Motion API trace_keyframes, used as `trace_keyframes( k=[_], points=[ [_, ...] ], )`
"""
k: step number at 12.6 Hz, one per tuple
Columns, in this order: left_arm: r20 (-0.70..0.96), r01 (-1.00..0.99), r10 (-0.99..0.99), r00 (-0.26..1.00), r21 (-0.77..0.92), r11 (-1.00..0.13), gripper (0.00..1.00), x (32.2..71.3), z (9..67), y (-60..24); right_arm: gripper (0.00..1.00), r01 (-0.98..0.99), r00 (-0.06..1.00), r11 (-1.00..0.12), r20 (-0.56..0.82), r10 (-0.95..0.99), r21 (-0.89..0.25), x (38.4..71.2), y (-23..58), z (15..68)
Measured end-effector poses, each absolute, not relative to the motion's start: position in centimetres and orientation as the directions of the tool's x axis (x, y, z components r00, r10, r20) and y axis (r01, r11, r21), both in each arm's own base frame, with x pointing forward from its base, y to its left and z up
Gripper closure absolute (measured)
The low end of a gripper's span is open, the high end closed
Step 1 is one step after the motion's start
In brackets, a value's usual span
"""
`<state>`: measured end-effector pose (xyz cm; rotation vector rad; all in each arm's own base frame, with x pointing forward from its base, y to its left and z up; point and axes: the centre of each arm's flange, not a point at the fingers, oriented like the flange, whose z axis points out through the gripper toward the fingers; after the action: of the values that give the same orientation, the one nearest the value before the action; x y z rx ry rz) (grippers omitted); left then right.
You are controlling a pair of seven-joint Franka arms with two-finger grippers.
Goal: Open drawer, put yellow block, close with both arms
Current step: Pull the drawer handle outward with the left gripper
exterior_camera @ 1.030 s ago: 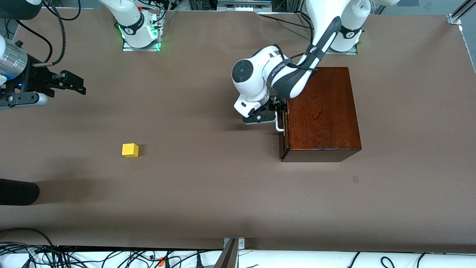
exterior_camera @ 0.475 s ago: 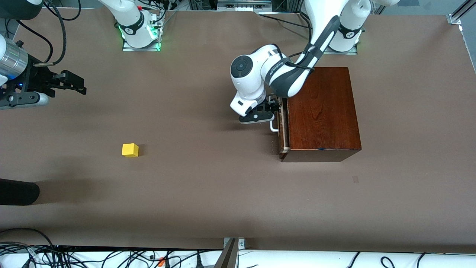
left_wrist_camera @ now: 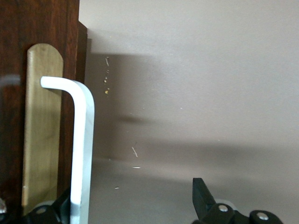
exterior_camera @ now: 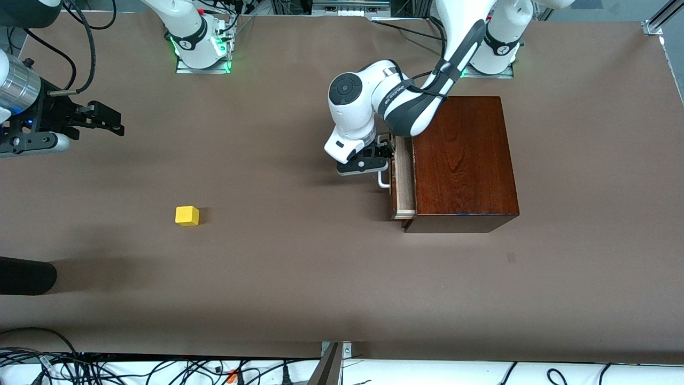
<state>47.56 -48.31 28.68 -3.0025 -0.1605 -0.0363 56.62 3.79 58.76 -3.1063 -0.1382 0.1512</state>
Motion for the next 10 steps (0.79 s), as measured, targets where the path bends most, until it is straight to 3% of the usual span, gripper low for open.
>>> trace_keyframes(
  k=[10],
  points=[
    [0.034,0.118,0.115,0.993,-0.123,-0.985,0.0,47.6,28.26,-49.29,0.0,0.08,0.995,-0.996,-0.054,0.081,-0.031,57.37,3.4,58.77]
  ],
)
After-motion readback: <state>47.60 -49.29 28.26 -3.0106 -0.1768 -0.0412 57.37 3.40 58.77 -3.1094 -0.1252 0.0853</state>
